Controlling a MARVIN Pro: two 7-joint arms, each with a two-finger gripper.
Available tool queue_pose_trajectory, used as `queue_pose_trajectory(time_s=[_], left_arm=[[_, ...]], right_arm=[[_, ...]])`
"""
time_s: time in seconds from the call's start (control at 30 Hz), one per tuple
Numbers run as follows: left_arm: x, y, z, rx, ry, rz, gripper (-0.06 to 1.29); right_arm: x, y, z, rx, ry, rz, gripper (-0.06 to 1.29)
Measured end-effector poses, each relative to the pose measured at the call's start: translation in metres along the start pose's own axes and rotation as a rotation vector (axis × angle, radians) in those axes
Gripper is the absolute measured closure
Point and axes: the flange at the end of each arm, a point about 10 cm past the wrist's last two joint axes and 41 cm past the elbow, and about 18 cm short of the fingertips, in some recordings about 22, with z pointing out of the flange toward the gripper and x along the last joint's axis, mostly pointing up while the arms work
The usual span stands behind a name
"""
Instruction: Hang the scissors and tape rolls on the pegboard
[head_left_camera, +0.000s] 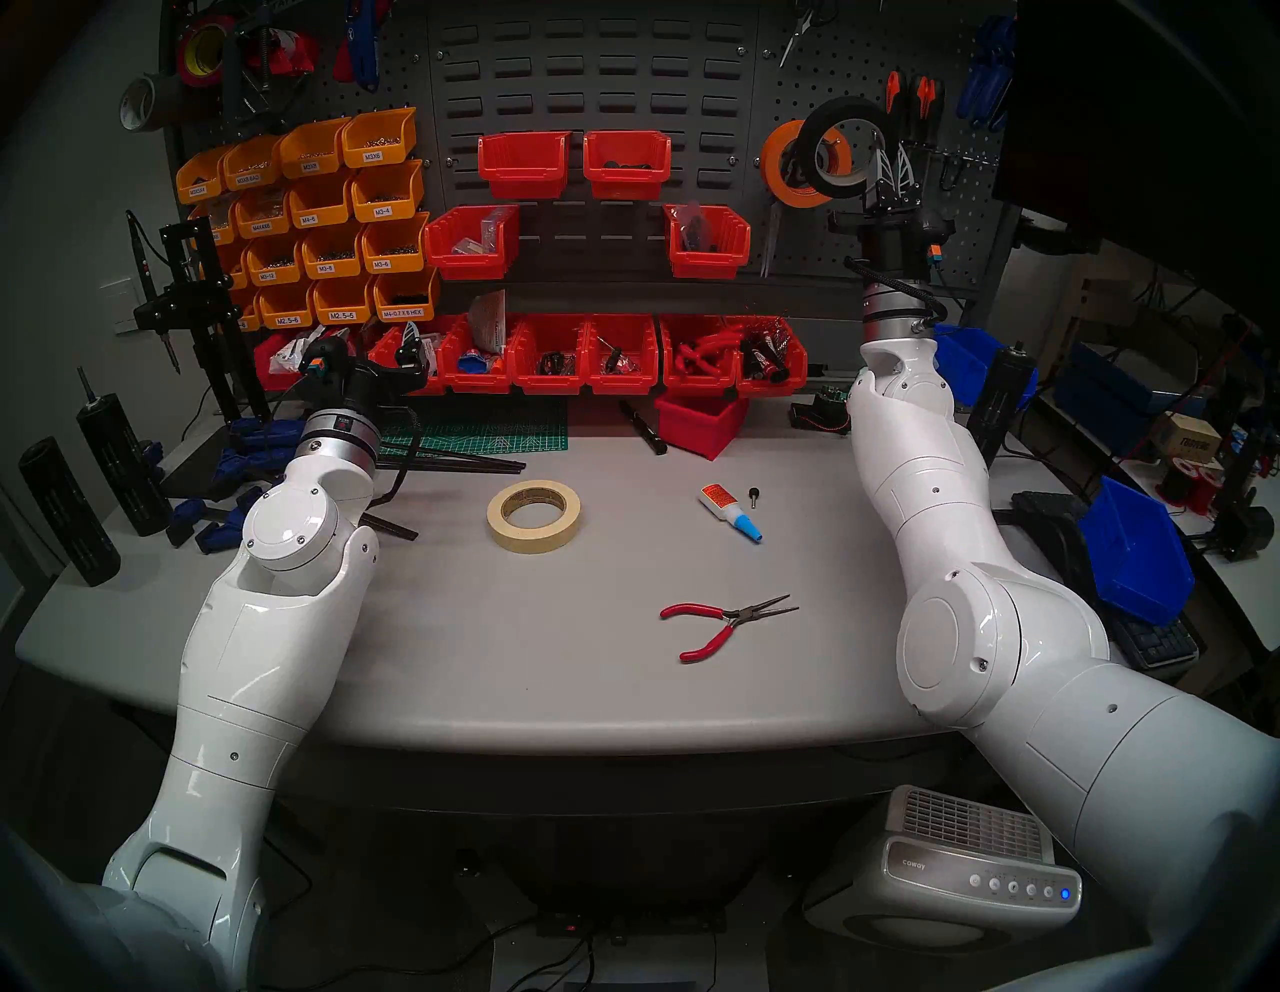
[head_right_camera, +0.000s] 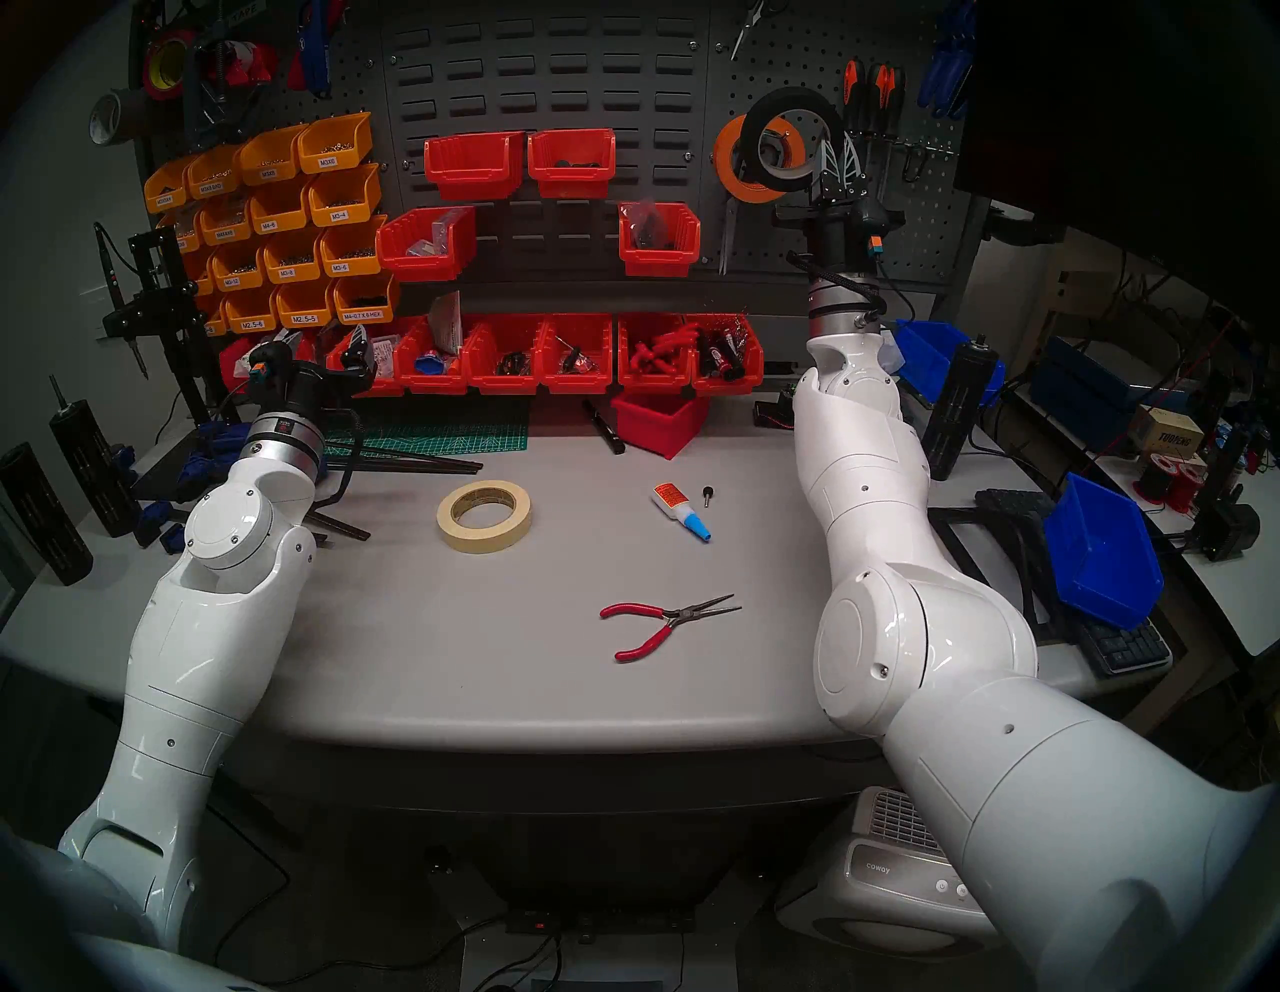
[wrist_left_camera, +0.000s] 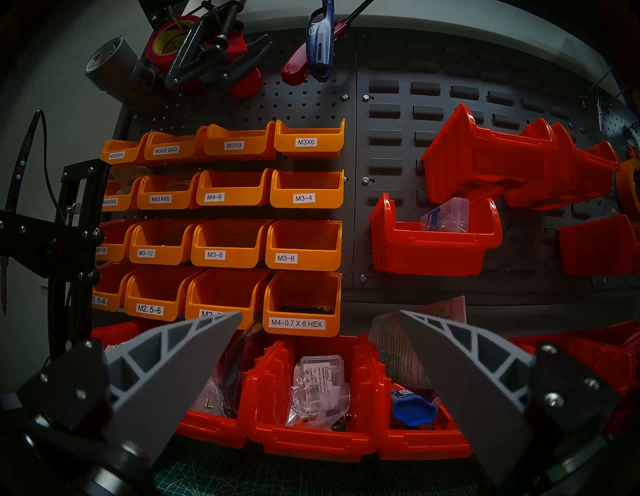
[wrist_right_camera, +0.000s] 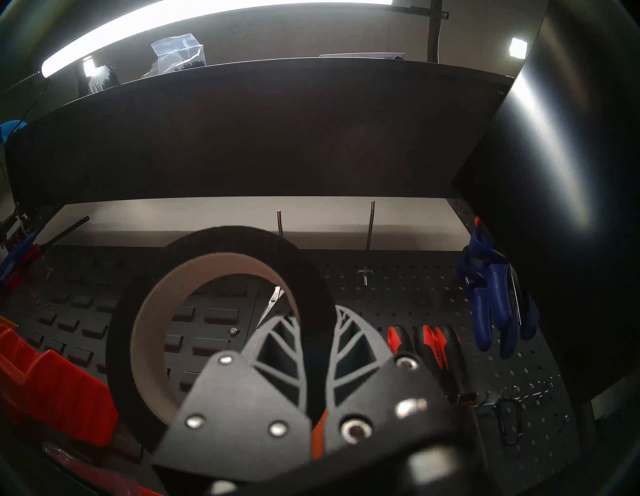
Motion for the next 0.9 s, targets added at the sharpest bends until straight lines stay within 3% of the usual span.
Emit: queue_pose_trajectory(time_s=[0.9], left_arm=[[0.000, 0.000, 0.000, 0.000, 0.000, 0.000, 0.00]], right_arm=[[-0.014, -0.012, 0.028, 0.000, -0.113, -0.013, 1.23]])
